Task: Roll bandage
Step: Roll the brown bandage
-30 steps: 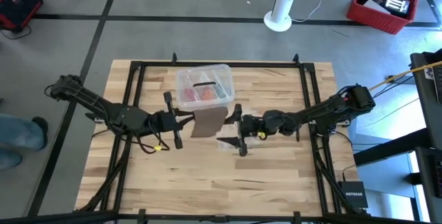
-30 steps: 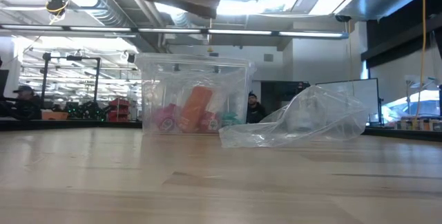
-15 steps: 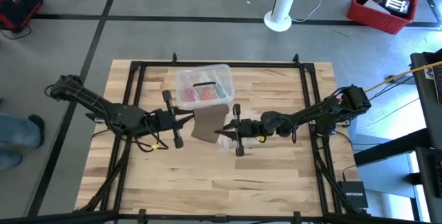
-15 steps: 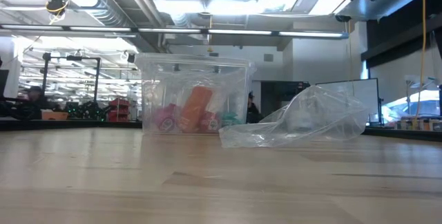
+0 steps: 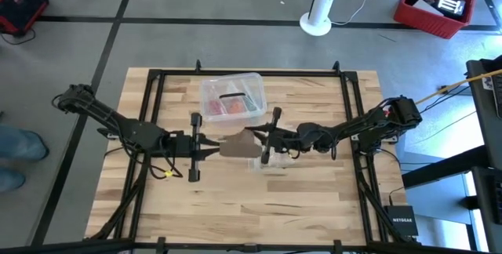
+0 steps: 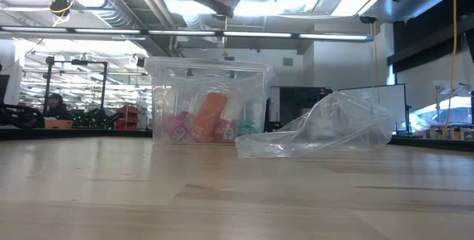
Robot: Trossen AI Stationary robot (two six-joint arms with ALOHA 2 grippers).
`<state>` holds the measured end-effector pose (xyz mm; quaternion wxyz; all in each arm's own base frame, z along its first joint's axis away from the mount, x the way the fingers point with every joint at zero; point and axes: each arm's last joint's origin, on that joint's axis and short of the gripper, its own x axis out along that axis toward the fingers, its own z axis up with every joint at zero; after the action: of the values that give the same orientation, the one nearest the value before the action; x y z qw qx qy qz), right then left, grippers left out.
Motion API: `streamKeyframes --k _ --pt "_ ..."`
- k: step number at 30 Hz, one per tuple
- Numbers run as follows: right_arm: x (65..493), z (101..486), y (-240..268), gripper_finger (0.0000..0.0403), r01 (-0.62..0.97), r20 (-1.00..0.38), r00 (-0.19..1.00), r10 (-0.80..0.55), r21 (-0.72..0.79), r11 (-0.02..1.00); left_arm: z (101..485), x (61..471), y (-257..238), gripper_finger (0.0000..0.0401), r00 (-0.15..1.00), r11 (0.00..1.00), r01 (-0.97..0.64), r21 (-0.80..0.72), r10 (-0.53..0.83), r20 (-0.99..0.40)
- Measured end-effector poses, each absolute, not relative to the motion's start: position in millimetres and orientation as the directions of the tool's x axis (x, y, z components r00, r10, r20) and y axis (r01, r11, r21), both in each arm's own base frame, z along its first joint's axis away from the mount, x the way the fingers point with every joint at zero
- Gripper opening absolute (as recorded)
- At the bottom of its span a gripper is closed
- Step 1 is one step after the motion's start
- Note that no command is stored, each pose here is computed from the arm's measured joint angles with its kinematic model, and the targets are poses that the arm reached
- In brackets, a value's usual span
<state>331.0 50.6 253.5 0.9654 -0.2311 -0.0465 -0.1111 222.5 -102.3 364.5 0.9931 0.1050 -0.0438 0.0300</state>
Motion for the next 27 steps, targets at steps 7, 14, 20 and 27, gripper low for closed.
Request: streamKeyframes --k 7,14,20,27 --pt "332.1 248.6 54.1 0.0069 0.075 0.096 0.994 -0.061 -0.158 0.985 364.7 223.2 -95.0 0.0 0.974 0.942 -0.225 0.249 0.209 0.088" --pt "332.4 244.8 57.6 0.0179 -0.052 0.058 0.997 0.053 -0.023 0.998 365.1 225.3 -89.6 0.0 0.967 0.931 -0.255 0.262 0.24 0.091" --pt "332.0 244.1 61.4 0.0219 -0.182 0.051 0.982 0.183 -0.019 0.983 365.3 225.2 -89.7 0.0 0.966 0.927 -0.256 0.274 0.239 0.093" --pt "336.2 233.3 60.3 0.0181 -0.138 0.005 0.99 0.139 -0.095 0.986 365.9 225.1 -89.7 0.0 0.966 0.929 -0.257 0.266 0.24 0.097"
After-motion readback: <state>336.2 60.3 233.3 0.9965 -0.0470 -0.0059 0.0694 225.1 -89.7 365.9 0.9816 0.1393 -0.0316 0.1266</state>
